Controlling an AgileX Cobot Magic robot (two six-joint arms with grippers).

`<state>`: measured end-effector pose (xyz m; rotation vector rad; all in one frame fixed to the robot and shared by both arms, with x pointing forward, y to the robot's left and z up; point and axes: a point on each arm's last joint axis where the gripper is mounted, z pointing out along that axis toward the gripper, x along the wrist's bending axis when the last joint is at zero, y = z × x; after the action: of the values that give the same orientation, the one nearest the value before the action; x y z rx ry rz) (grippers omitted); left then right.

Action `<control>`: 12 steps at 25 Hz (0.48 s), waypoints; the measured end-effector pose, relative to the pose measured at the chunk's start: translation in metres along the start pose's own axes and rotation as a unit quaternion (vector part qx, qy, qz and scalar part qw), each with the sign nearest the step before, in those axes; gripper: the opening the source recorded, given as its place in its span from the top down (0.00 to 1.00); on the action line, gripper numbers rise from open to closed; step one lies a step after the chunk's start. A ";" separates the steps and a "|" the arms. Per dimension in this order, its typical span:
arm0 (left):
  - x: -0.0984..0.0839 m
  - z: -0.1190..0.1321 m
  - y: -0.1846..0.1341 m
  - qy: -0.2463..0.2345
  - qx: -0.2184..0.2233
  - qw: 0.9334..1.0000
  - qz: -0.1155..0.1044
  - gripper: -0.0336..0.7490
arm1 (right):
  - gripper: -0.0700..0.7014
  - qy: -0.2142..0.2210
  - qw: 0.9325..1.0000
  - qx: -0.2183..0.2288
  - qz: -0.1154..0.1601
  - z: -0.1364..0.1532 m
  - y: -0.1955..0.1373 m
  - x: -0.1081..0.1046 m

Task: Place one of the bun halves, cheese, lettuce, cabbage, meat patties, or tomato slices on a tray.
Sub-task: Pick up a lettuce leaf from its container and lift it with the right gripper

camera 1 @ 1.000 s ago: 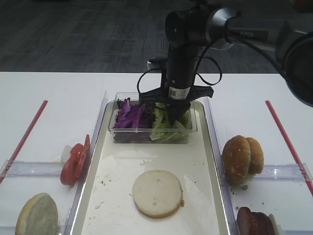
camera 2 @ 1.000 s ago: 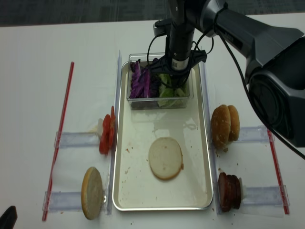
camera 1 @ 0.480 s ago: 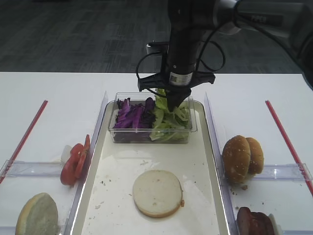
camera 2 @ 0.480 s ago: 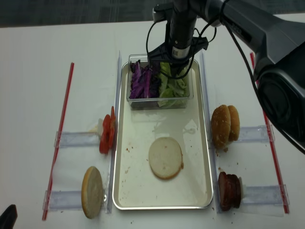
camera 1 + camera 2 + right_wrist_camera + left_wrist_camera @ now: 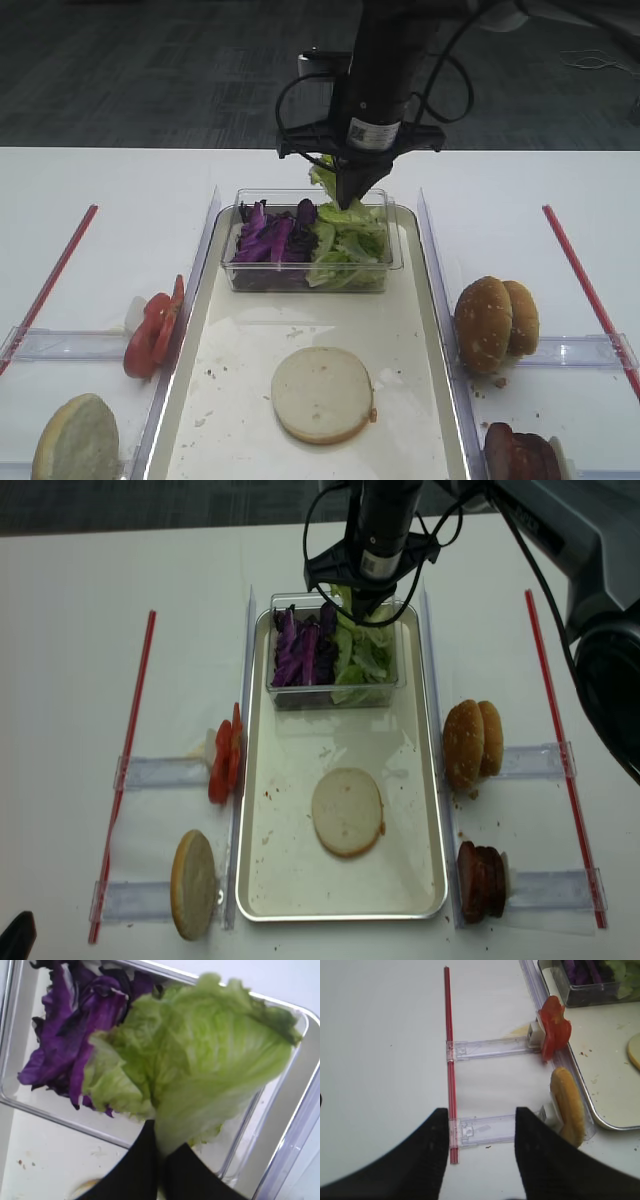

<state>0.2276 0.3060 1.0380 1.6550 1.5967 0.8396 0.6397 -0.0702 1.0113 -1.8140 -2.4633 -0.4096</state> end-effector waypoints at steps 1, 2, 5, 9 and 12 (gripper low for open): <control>0.000 0.000 0.000 0.000 0.000 1.000 0.000 0.58 | 0.86 0.002 1.000 0.005 0.001 -0.001 -0.004 0.000; 0.000 0.000 0.000 0.000 0.000 1.000 0.000 0.58 | 0.86 0.002 1.000 0.010 -0.001 -0.002 -0.008 -0.001; 0.000 0.000 0.000 0.000 0.000 1.000 0.000 0.58 | 0.86 0.005 1.000 0.023 -0.002 -0.009 -0.022 -0.001; 0.000 0.000 0.000 0.000 0.000 1.000 0.000 0.58 | 0.86 0.006 0.999 0.039 -0.013 -0.018 -0.043 -0.001; 0.000 0.000 0.000 0.000 0.000 1.000 0.000 0.58 | 0.86 0.006 0.998 0.054 -0.024 -0.020 -0.060 0.003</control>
<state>0.2276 0.3060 1.0380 1.6550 1.5967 0.8396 0.5804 -0.0890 1.0204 -1.7083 -2.4740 -0.2821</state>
